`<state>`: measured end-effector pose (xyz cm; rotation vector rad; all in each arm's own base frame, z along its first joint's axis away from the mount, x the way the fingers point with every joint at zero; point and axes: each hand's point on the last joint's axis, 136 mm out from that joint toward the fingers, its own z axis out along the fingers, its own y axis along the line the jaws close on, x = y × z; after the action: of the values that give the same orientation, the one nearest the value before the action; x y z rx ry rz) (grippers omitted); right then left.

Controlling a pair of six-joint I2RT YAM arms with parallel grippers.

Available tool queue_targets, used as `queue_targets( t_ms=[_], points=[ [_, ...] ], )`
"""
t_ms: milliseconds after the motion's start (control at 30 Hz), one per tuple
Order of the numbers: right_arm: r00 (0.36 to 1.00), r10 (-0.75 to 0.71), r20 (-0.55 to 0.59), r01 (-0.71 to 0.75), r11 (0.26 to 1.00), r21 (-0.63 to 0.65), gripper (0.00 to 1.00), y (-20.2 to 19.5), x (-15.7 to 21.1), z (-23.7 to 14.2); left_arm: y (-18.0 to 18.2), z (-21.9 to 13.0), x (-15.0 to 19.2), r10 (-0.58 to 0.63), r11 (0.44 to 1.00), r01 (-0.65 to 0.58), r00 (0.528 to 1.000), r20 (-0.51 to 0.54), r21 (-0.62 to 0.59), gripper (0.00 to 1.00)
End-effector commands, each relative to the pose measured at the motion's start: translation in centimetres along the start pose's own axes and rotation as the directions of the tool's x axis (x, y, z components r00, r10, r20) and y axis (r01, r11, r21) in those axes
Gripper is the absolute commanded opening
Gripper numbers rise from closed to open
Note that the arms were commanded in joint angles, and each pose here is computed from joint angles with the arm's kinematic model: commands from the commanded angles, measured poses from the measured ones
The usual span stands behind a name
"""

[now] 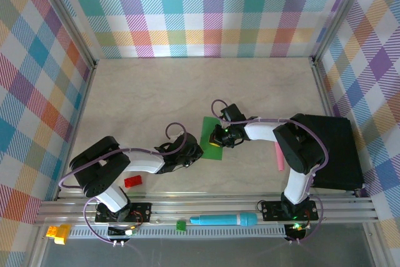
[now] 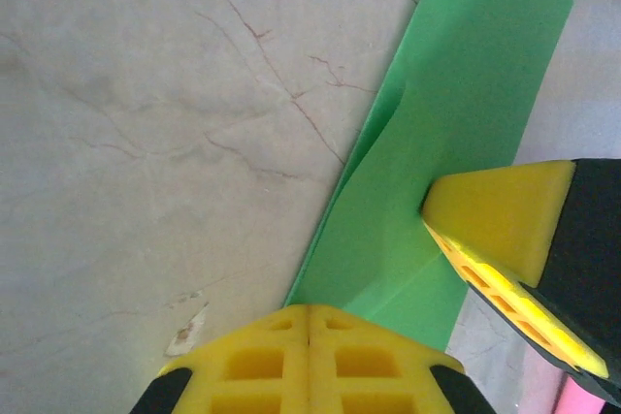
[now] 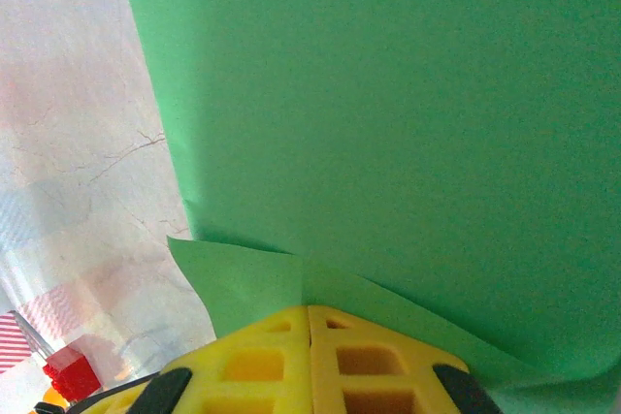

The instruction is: Fold a paper plane with a square sheet of paper (pick it up from the middle)

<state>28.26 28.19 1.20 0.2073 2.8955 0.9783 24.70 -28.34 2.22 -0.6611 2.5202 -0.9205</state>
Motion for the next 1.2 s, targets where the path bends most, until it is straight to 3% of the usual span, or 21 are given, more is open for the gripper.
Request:
queue_targets(
  t_ms=[0, 400, 667, 1000, 1167],
  points=[
    [0.992, 0.122, -0.016, -0.112, 0.949, 0.296, 0.06, -8.9, 2.3, 0.9, 0.3, -0.7, -0.2, 0.002, 1.000, -0.002, 1.000, 0.023, -0.018, 0.00],
    [0.997, 0.080, -0.018, -0.074, 0.968, 0.239, 0.06, -7.0, 1.3, 0.9, -2.7, -0.2, 0.4, 0.060, 0.996, -0.058, 0.998, -0.026, 0.066, 0.00],
    [0.998, 0.057, -0.018, -0.052, 0.973, 0.224, 0.06, -6.5, 1.0, 0.8, 0.5, 1.0, 0.8, 0.026, 0.999, -0.027, 0.999, -0.037, -0.036, 0.00],
    [0.987, -0.156, 0.035, 0.154, 0.987, 0.044, 0.10, 1.0, -1.9, -2.1, 3.3, 1.1, 1.1, -0.026, 0.989, 0.020, 0.999, -0.038, -0.143, 0.00],
    [0.979, -0.199, 0.054, 0.197, 0.980, 0.042, 0.13, 2.4, -1.7, -3.5, 3.0, 1.3, 1.2, -0.026, 0.989, 0.019, 0.999, -0.047, -0.146, 0.00]
  ],
)
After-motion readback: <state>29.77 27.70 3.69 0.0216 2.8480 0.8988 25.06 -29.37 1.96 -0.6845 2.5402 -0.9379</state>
